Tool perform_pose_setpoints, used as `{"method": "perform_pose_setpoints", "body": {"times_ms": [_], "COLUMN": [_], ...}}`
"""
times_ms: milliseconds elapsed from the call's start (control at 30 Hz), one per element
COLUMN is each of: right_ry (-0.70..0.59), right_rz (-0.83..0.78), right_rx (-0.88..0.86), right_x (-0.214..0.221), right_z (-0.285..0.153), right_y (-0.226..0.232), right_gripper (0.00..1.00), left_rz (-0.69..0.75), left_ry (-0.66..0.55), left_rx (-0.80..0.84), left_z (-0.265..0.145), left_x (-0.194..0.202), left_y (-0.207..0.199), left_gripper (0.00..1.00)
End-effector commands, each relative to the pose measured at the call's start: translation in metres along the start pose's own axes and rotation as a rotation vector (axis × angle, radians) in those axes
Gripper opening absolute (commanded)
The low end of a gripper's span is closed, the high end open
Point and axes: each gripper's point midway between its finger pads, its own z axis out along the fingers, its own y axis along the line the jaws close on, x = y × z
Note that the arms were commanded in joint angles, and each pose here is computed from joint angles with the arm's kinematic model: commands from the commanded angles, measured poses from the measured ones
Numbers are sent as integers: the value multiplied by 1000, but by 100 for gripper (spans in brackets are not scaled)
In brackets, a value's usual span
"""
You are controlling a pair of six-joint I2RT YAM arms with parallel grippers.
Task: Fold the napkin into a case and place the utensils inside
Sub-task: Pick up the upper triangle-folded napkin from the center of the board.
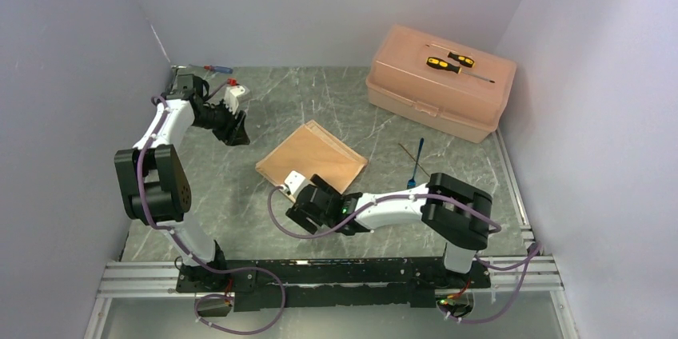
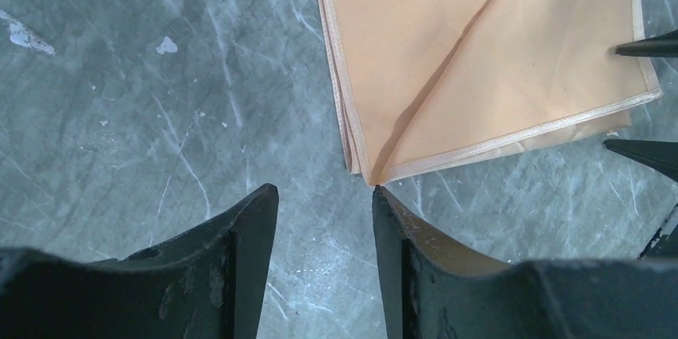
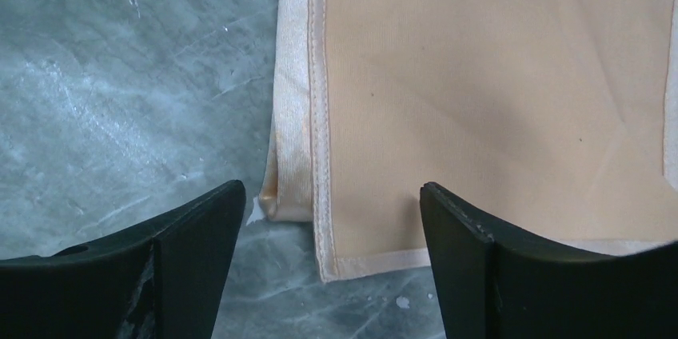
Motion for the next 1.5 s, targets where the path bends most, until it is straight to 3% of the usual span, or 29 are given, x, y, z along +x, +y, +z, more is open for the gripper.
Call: {"method": "perform_pose_setpoints", "body": {"times_ms": [0, 33, 100, 200, 367, 500, 667, 900, 1200, 1467], "right_ry": [-42, -36, -25, -26, -54, -65, -68, -77, -88, -133], "right_rz": [-3, -5, -5, 5, 20, 25, 29, 36, 57, 128], "right_rx": [-1, -2, 2, 31, 70, 68, 72, 13, -36, -62], "right_x": [-16, -14, -10, -4, -1, 0, 3, 0, -7, -22], "right_z": [7, 8, 8, 5, -5, -7, -10, -17, -19, -26], "right_y": [4, 4, 3, -3, -14, -15, -17, -16, -26, -45], "right_gripper": [78, 71, 57, 50, 43, 24, 9, 3, 1, 0], "left_rz": [39, 46, 66, 142, 306, 461, 676, 1000, 1175, 1236], "left_ry": [-58, -62, -64, -81, -51, -26, -31, -29, -8, 56], "left_rx": [32, 41, 81, 167, 249, 230, 180, 120, 150, 219], "left_z": [-5, -5, -4, -3, 2, 8, 19, 39, 62, 80], "left_x": [-18, -19, -16, -9, 11, 31, 39, 36, 52, 70], "left_y": [-2, -3, -11, -30, -61, -72, -84, -95, -105, -103], "left_gripper": [53, 54, 65, 85, 83, 82, 82, 82, 82, 74]}}
